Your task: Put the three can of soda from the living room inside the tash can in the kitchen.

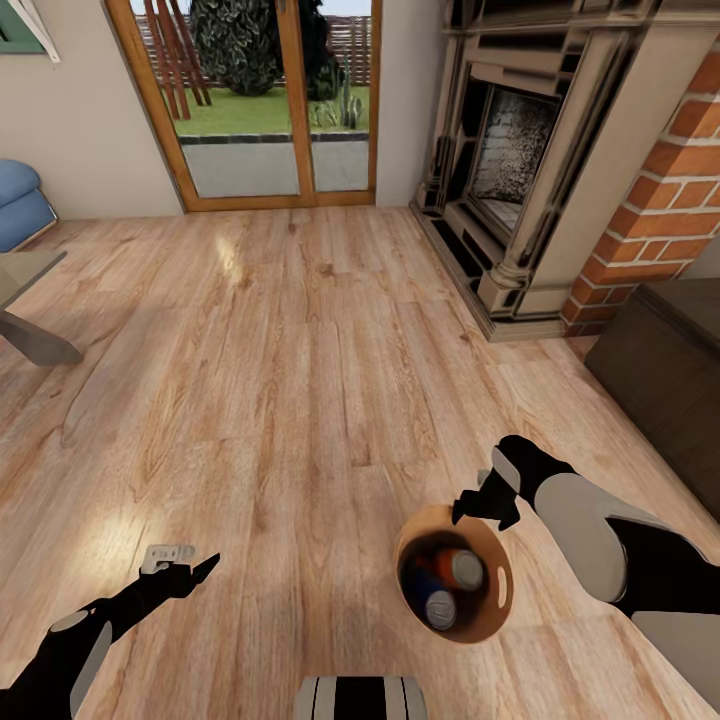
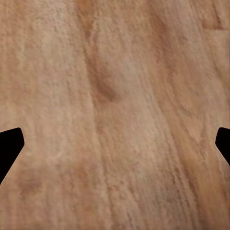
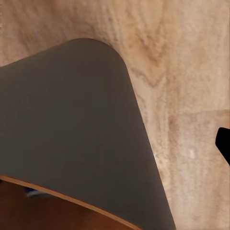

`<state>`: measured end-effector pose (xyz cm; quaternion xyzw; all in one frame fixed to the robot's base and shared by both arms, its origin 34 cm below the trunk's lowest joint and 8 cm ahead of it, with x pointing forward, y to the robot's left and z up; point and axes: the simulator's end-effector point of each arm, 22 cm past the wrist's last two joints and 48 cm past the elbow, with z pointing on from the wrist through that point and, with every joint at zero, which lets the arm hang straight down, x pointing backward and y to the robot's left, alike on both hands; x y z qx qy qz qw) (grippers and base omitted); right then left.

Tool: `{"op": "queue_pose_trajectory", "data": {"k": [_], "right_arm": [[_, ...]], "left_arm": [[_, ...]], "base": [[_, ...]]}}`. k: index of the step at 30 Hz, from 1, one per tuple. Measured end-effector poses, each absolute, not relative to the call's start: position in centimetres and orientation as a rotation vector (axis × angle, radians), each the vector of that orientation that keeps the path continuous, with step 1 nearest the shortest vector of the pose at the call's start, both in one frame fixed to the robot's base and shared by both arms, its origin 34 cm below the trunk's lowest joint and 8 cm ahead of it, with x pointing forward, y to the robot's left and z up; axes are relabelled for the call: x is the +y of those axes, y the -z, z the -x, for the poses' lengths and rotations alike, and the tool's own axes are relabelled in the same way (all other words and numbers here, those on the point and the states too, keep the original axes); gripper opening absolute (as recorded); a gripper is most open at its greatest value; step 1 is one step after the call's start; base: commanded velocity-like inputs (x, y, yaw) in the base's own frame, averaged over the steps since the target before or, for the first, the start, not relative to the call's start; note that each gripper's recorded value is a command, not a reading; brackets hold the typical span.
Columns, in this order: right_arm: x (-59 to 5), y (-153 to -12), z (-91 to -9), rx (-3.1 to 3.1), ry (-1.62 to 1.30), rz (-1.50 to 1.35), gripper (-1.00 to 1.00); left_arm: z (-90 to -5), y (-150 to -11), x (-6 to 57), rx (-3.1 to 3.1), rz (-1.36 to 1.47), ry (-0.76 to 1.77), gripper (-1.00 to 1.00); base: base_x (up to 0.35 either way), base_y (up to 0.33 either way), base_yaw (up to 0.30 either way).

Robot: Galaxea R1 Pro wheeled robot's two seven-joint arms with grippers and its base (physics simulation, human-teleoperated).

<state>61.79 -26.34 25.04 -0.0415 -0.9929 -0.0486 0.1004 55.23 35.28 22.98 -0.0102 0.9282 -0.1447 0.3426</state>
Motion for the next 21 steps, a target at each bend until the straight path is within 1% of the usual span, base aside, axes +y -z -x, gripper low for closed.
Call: {"op": "queue_pose_trajectory", "data": {"k": [21], "right_arm": [[-26.2,-28.5,-63.2,-2.997,0.144,0.109,1.0]], "left_arm": [[-56.4,-25.3,36.0,2.378,0.036,0.329,1.0]], "base": [[0.0,0.0,0.0]]}}
